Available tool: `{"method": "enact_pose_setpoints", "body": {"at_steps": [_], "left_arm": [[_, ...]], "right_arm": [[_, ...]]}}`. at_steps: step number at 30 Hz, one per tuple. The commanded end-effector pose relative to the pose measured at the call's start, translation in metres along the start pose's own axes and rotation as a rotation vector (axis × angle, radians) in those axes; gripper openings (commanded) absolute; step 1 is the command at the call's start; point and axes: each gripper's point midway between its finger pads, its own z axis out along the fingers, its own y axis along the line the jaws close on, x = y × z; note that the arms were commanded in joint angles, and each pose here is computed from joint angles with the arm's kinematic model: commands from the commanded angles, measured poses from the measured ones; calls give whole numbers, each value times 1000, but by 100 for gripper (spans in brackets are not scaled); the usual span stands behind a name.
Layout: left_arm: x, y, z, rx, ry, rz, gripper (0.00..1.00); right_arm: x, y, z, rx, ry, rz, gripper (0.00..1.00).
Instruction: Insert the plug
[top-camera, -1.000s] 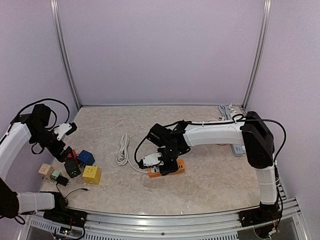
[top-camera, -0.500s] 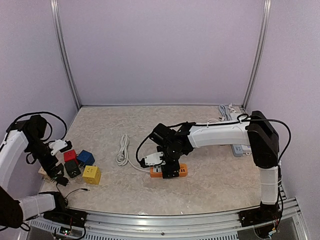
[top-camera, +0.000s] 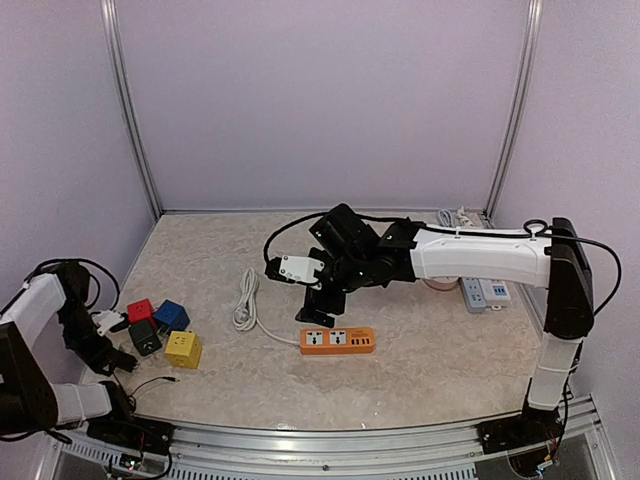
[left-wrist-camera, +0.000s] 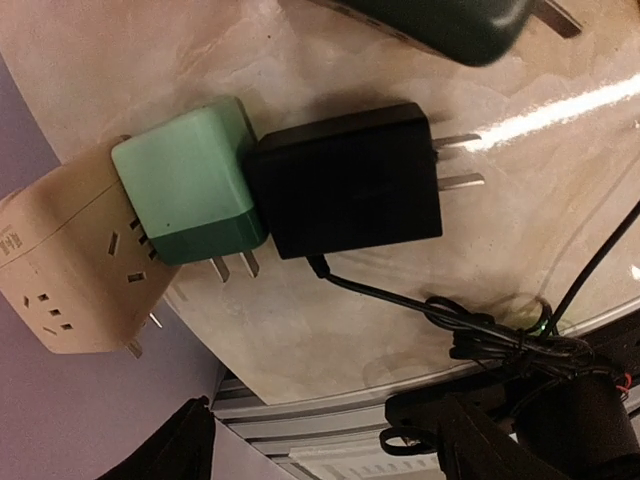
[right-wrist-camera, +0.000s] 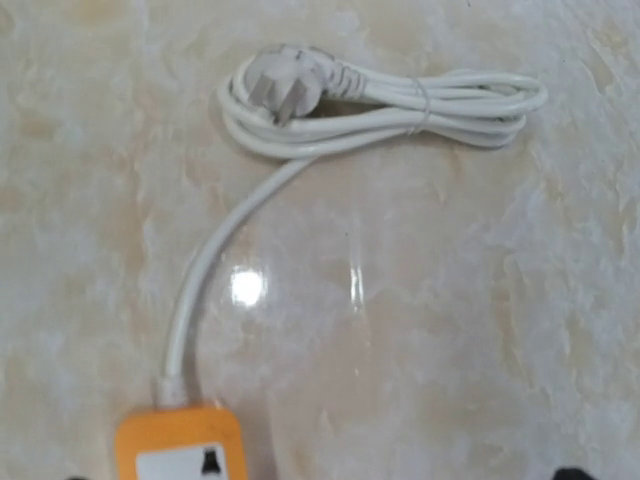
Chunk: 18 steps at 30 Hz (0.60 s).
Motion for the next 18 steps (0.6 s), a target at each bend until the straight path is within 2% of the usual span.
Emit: {"method": "enact_pose_setpoints", "body": {"at_steps": [1, 12, 18], "left_arm": [[-32, 29, 7, -38, -88, -96, 63], [-60, 56, 39, -18, -75, -170, 62], [-65, 39, 53, 111, -52, -159, 57]], "right_arm": [[-23, 2, 6, -14, -53, 90, 99], [-28, 11, 12, -16, -39, 73, 99], [-29, 11, 15, -18, -34, 66, 99]]}}
